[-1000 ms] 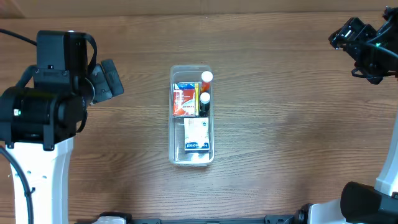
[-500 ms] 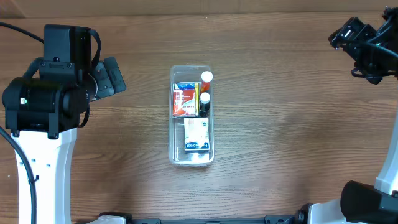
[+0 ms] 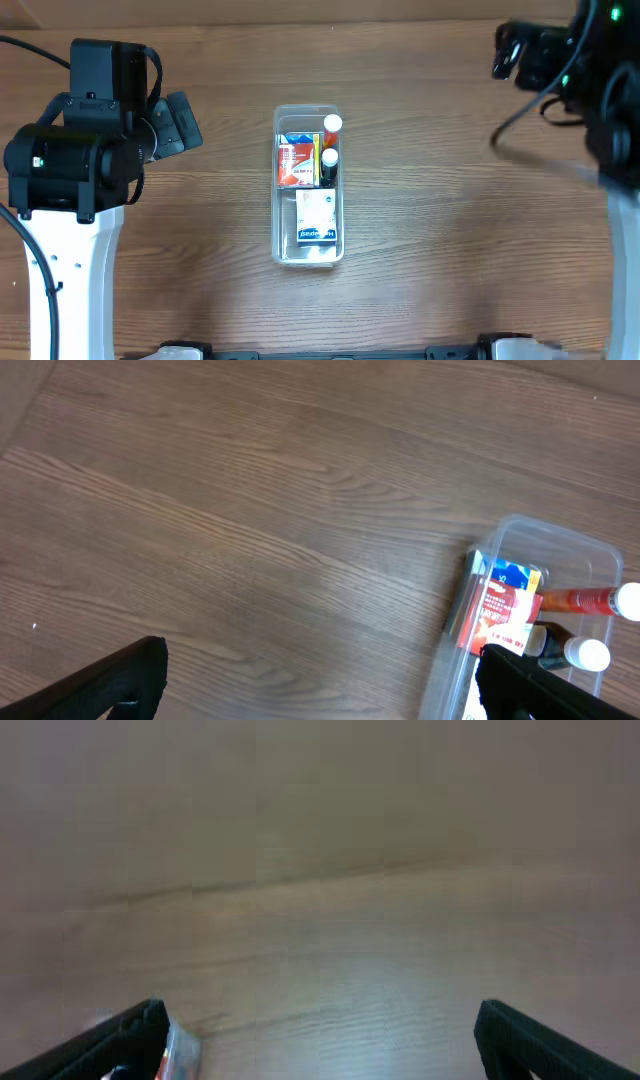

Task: Pack container

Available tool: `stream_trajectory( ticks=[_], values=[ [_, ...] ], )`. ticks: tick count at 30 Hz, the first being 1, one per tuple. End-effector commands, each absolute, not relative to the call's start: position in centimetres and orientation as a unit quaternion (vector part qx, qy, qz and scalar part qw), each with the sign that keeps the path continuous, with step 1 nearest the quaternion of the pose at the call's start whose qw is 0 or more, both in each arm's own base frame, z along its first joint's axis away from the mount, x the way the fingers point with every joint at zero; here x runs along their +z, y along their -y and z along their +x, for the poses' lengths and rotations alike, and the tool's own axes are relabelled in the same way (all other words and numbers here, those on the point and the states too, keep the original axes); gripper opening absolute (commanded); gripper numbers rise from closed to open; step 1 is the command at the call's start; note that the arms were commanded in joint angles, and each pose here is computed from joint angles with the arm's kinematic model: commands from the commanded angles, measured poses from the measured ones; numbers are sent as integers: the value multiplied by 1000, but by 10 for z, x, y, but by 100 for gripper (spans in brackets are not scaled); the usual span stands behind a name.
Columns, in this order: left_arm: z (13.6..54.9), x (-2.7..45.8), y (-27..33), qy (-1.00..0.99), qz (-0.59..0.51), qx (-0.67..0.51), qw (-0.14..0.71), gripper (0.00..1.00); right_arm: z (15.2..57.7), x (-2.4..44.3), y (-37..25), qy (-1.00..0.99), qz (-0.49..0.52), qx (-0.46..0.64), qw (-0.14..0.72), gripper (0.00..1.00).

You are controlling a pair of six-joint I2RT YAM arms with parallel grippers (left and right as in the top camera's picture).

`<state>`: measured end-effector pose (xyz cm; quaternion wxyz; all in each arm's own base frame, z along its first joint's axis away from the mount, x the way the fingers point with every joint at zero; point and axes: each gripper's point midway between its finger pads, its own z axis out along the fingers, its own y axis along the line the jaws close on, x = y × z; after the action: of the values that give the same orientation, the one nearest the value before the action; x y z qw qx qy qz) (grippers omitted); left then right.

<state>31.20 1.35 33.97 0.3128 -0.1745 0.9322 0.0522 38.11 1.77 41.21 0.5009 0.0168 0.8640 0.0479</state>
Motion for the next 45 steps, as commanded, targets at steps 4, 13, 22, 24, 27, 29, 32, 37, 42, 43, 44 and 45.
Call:
stream_trajectory(
  ticks=[4, 13, 22, 24, 27, 29, 32, 37, 42, 43, 44, 45],
  values=[
    [314, 341, -15, -931, -177, 53, 316, 100, 355, 342, -15, -868, -43, -2, 494, 100],
    [314, 341, -15, -931, -177, 53, 316, 100, 263, 251, -13, -838, -6, 26, 546, 100],
    [314, 341, -15, -931, -177, 53, 316, 100, 219, 204, 8, -800, 67, 31, 596, 100],
    [314, 341, -15, -931, -177, 54, 316, 100, 217, 197, 10, -798, 74, 35, 596, 100],
    [314, 341, -15, -931, -177, 54, 316, 100, 217, 185, 9, -799, 73, 42, 595, 100],
    [314, 341, -15, -931, -177, 53, 316, 100, 217, 177, 7, -800, 70, 46, 594, 100],
    [314, 341, -15, -931, -177, 53, 316, 100, 218, 167, 5, -799, 72, 54, 595, 100],
    [314, 341, -15, -931, -177, 53, 316, 100, 220, 143, 1, -806, 66, 63, 584, 100],
    [314, 341, -15, -931, -177, 53, 316, 100, 221, 125, 1, -816, 68, 63, 570, 100],
    [314, 341, -15, -931, -177, 53, 316, 100, 221, 124, 2, -817, 68, 63, 569, 100],
    [314, 341, -15, -931, -177, 53, 316, 100, 221, 124, 2, -817, 68, 63, 569, 100],
    [314, 341, -15, -931, -177, 53, 316, 100, 221, 124, 2, -817, 68, 63, 569, 100]
  ],
)
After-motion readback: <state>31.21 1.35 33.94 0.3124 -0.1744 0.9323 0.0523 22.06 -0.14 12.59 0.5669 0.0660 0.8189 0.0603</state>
